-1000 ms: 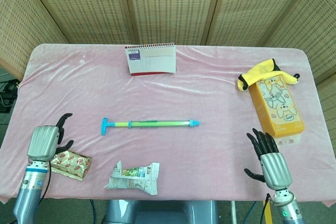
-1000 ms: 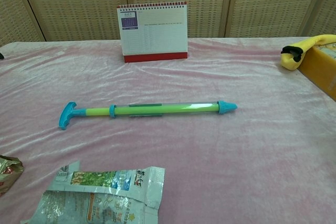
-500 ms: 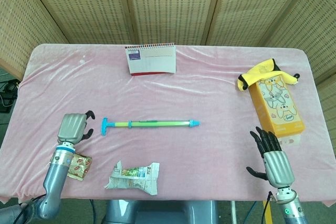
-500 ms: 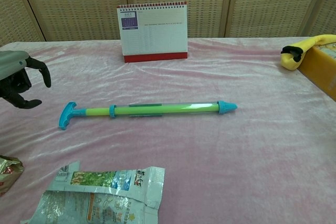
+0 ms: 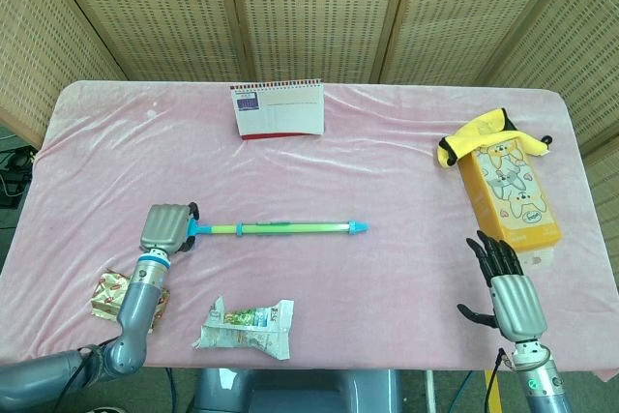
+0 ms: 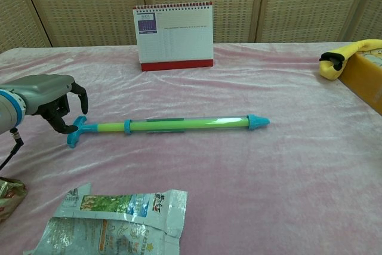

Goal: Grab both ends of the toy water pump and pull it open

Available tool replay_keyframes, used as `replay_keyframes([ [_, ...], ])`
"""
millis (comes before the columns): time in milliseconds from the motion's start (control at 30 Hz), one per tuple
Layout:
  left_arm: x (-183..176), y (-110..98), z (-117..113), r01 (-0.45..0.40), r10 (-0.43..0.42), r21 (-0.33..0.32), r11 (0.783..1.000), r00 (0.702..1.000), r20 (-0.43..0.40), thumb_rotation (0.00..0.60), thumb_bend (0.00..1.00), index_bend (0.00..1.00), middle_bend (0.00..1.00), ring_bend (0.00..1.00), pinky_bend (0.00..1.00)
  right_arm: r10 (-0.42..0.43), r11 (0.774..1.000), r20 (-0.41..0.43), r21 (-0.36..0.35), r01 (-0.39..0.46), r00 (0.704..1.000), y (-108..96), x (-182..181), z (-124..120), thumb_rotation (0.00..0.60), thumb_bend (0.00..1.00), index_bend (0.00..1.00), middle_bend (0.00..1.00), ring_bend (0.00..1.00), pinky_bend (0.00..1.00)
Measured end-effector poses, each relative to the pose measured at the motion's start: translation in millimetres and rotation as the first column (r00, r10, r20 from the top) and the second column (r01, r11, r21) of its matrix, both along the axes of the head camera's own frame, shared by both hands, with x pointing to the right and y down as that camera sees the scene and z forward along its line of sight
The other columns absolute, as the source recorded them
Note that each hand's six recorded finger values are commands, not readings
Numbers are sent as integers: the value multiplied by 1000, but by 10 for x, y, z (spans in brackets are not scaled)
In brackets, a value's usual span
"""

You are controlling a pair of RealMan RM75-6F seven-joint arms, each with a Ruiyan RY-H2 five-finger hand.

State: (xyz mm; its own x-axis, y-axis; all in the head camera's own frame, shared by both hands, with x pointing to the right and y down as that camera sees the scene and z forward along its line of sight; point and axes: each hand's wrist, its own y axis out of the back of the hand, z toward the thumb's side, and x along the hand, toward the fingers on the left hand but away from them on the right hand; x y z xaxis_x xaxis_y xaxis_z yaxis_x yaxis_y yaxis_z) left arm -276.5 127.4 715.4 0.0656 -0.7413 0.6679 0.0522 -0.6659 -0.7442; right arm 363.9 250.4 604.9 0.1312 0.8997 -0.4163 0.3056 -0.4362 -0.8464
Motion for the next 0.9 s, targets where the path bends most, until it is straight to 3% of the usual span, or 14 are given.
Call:
replay_keyframes([
  [533,294,-31,279,-39,40,-40,998,998,41,600,340,445,965,871,815,22,1000,17,-1,-22,1000,-39,55,-13,600,190,0,0,0,0],
  [633,314,-19,321,-40,43,-48,998,998,48,600,400,478,965,871,815,22,1000,22,2,-22,1000,-42,50,-22,600,190,0,0,0,0],
  [800,351,10,384,-46,49,-58,997,997,60,600,602,727,965,870,815,22,1000,30,4,-22,999,-42,47,-35,600,189,0,0,0,0],
  [900,361,6,372,-41,44,-47,998,998,55,600,639,818,965,870,815,20,1000,33,5,-20,999,-40,40,-41,600,190,0,0,0,0],
])
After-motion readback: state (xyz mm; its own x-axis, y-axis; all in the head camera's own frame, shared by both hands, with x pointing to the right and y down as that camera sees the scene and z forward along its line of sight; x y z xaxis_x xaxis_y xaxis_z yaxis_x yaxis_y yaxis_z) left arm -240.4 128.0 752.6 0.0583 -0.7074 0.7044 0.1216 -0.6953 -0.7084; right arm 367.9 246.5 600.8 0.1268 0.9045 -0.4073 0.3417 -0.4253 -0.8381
